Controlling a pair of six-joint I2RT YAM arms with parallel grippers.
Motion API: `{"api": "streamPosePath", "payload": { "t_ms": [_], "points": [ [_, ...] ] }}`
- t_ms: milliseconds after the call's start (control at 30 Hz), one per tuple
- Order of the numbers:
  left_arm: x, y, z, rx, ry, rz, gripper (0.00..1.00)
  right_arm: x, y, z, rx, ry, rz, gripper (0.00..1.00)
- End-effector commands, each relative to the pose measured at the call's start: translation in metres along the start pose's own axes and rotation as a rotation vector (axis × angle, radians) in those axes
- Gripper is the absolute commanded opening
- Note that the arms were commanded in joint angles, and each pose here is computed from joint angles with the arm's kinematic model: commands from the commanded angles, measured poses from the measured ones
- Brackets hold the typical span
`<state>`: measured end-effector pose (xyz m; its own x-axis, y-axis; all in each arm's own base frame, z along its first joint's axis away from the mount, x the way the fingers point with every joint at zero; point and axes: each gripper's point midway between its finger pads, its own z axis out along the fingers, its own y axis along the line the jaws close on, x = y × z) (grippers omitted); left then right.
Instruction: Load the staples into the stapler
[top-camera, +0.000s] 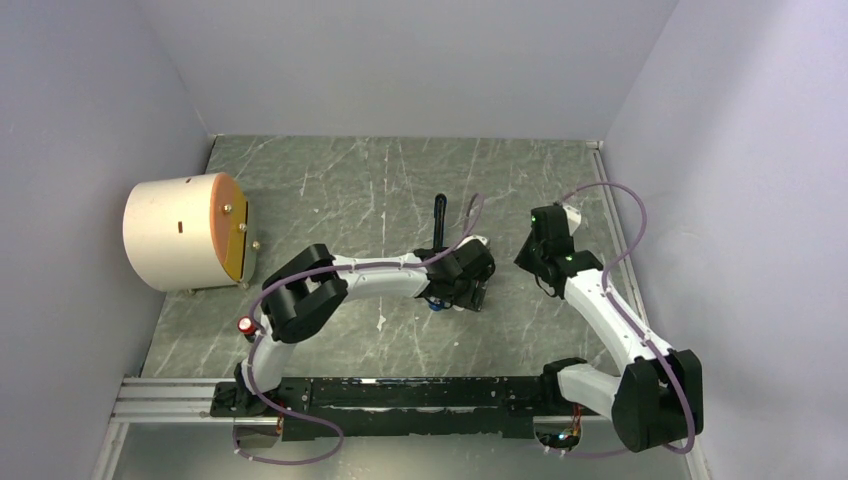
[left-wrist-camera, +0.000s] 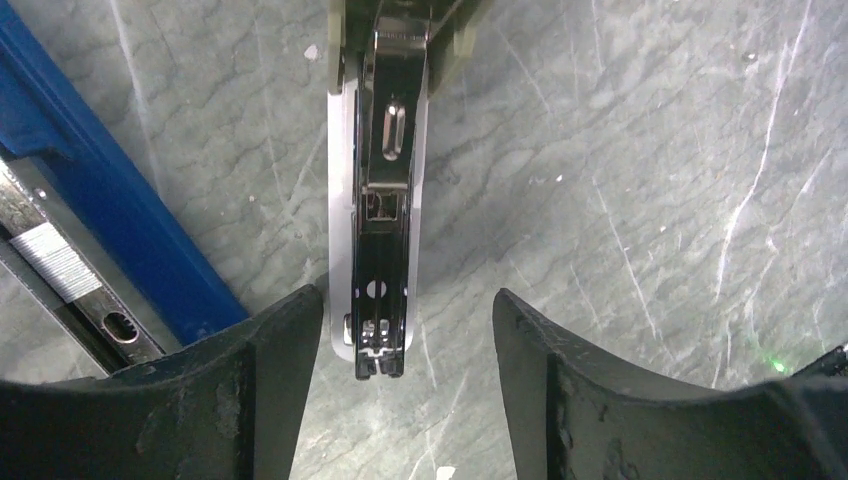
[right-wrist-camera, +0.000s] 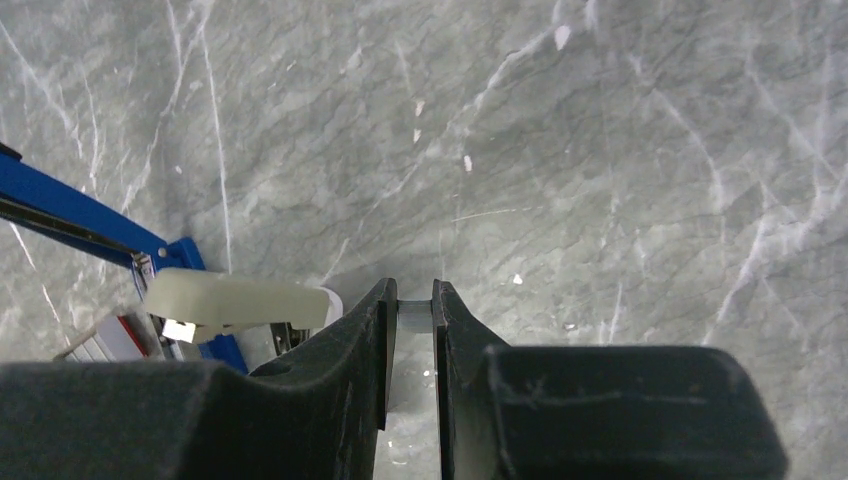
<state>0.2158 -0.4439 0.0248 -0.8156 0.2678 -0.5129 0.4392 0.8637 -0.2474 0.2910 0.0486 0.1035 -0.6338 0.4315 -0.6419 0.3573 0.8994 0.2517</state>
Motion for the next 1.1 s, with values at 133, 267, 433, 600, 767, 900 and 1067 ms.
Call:
{"api": "streamPosePath", "payload": {
  "t_ms": [133,267,433,600,767,900,1067],
  "points": [
    [-0.001,-0.01,-0.02,0.14,0.022,-0.038,0.72,0.01,0.02,0.002,-0.013,-0.009,-0.016,0.23],
    [0.003,-0.017,-0.022,0.212,0.039,-0.062,0.68,0.013,0.025,0.001,-0.017,-0.006,-0.025,0.23],
    [0.007,-0.021,-0.02,0.239,0.049,-0.07,0.59,0.015,0.029,0.0,-0.025,-0.005,-0.033,0.23],
    [0.002,-0.025,-0.025,0.264,0.027,-0.062,0.51,0.02,0.033,-0.001,-0.045,0.017,-0.053,0.23],
    [0.0,-0.023,-0.034,0.27,0.011,-0.055,0.59,0.028,0.036,-0.003,-0.059,0.028,-0.07,0.23],
    [-0.006,-0.02,-0.053,0.293,-0.032,-0.077,0.64,0.039,0.04,-0.006,-0.054,0.032,-0.077,0.23],
    [-0.027,-0.006,-0.093,0.252,-0.151,-0.114,0.68,0.055,0.048,-0.011,-0.065,0.025,-0.089,0.23]
  ]
}}
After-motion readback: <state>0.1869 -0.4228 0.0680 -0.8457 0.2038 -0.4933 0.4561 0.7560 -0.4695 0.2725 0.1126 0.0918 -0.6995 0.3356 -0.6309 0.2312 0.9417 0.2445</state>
